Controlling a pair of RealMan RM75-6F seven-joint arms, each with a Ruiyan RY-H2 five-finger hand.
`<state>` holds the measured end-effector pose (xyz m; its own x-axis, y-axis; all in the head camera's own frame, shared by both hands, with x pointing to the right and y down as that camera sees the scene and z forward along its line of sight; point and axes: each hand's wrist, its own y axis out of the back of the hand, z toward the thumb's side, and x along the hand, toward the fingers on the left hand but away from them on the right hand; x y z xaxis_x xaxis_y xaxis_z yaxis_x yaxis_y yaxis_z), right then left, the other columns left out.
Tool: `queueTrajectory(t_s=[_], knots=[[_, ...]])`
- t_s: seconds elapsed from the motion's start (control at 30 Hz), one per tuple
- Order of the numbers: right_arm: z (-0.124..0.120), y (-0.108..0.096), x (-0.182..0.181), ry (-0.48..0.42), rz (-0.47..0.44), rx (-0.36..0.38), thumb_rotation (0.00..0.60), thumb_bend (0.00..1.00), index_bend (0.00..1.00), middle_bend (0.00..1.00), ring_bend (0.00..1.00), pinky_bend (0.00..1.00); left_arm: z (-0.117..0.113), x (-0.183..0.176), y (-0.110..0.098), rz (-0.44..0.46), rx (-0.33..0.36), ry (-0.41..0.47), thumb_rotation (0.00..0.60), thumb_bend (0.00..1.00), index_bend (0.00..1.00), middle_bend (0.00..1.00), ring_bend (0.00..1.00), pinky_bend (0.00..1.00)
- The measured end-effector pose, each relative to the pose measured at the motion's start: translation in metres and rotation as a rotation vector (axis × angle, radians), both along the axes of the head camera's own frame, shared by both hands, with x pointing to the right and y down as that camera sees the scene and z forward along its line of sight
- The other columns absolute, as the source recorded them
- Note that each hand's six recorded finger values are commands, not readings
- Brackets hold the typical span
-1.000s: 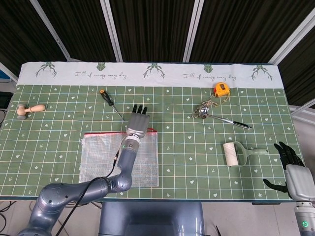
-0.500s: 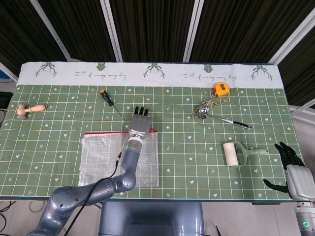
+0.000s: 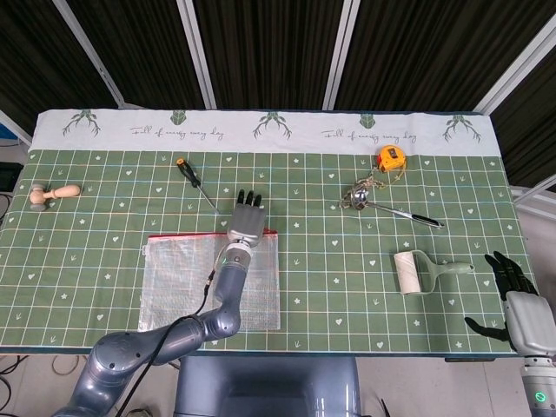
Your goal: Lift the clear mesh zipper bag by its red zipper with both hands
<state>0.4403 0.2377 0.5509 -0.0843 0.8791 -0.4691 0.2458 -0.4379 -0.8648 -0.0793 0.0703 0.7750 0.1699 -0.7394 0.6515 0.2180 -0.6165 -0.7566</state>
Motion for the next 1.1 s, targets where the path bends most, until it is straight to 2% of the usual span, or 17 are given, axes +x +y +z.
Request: queueTrajectory(t_s=[0.3, 0.6, 0.9, 1.1], knots=[[0.0, 0.0, 0.0, 0.0, -0.001, -0.001, 0.6, 0.16, 0.0, 0.0, 0.0, 0.19, -0.003, 0.001, -0.002, -0.002, 0.01, 0.02, 0.6, 0.36, 0.56, 0.14, 0.0, 0.0], [0.001, 0.001, -0.001, 0.003, 0.002, -0.016, 0.6, 0.16, 0.0, 0.0, 0.0, 0.19, -0.02, 0.012, -0.01, 0.002, 0.038, 0.085, 0.6, 0.38, 0.59, 0.15, 0.0, 0.0], [0.002, -0.003, -0.011, -0.031, 0.01, -0.047, 0.6, 0.16, 0.0, 0.0, 0.0, 0.19, -0.062, 0.032, -0.028, 0.031, 0.082, 0.192, 0.6, 0.38, 0.59, 0.15, 0.0, 0.0], [0.006, -0.015, -0.029, -0.099, 0.013, -0.073, 0.6, 0.18, 0.0, 0.0, 0.0, 0.19, -0.096, 0.041, -0.045, 0.053, 0.119, 0.244, 0.6, 0.39, 0.6, 0.15, 0.0, 0.0]])
